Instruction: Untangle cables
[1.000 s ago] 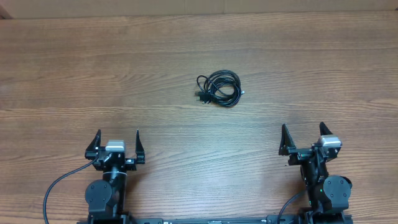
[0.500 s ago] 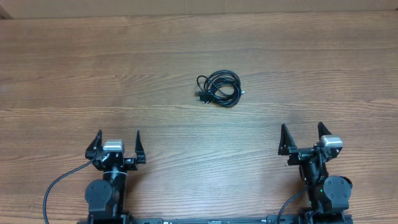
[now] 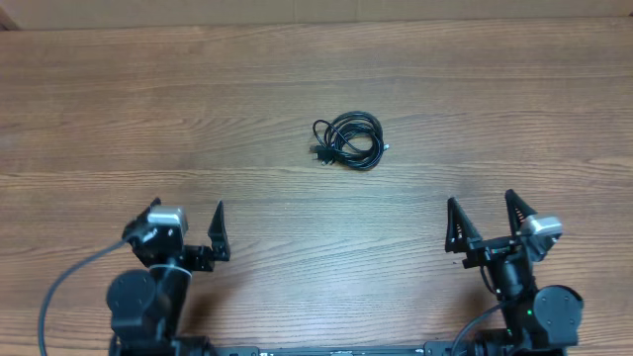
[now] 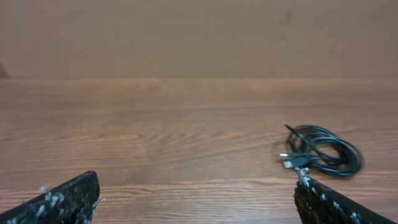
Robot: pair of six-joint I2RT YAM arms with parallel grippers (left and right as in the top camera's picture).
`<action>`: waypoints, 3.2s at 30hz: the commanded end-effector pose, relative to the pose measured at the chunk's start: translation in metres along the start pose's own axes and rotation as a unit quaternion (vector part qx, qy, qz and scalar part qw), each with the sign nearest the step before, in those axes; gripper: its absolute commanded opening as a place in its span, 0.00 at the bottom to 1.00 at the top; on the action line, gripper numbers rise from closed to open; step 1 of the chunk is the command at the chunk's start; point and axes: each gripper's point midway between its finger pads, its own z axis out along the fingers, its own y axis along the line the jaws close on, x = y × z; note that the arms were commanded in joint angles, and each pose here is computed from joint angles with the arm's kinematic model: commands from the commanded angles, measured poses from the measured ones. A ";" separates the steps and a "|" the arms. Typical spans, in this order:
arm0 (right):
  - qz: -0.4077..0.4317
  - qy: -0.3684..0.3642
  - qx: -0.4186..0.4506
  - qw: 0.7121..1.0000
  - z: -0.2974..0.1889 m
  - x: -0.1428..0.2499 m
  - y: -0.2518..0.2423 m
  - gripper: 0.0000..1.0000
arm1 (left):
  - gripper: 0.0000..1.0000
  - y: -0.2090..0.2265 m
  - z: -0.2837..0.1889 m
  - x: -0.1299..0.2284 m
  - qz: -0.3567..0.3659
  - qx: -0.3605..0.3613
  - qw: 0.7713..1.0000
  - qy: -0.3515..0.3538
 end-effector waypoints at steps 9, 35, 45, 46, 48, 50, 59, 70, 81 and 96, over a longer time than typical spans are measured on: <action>0.022 0.064 -0.116 0.991 0.005 -0.057 0.056 1.00 | 1.00 -0.059 0.009 -0.090 -0.036 0.171 0.982 0.070; 0.079 0.218 -0.069 0.970 0.061 -0.114 0.059 1.00 | 1.00 -0.095 0.104 -0.073 -0.149 0.166 0.938 0.264; 0.081 0.208 -0.138 0.965 0.072 -0.127 0.081 1.00 | 1.00 -0.133 0.157 -0.084 0.037 0.094 0.943 0.319; 0.082 0.210 -0.137 0.965 0.072 -0.126 0.080 1.00 | 1.00 -0.133 0.165 -0.083 0.050 0.085 0.943 0.318; 0.084 0.215 -0.133 0.964 0.071 -0.124 0.079 1.00 | 1.00 -0.133 0.179 -0.076 0.078 0.078 0.941 0.318; 0.085 0.220 -0.121 0.964 0.071 -0.120 0.075 1.00 | 1.00 -0.129 0.192 -0.063 0.087 0.060 0.938 0.330; 0.084 0.228 -0.095 0.965 0.071 -0.115 0.067 1.00 | 1.00 -0.132 0.221 0.029 0.091 0.059 0.891 0.442; 0.083 0.232 -0.095 0.965 0.070 -0.113 0.066 1.00 | 1.00 -0.183 0.221 0.073 0.005 0.180 0.847 0.500; 0.067 0.243 -0.082 0.964 0.068 -0.107 0.061 1.00 | 1.00 -0.155 0.223 0.079 -0.025 0.070 0.854 0.515; 0.067 0.250 -0.068 0.964 0.067 -0.103 0.056 1.00 | 0.95 -0.158 0.227 0.099 -0.093 0.040 0.850 0.517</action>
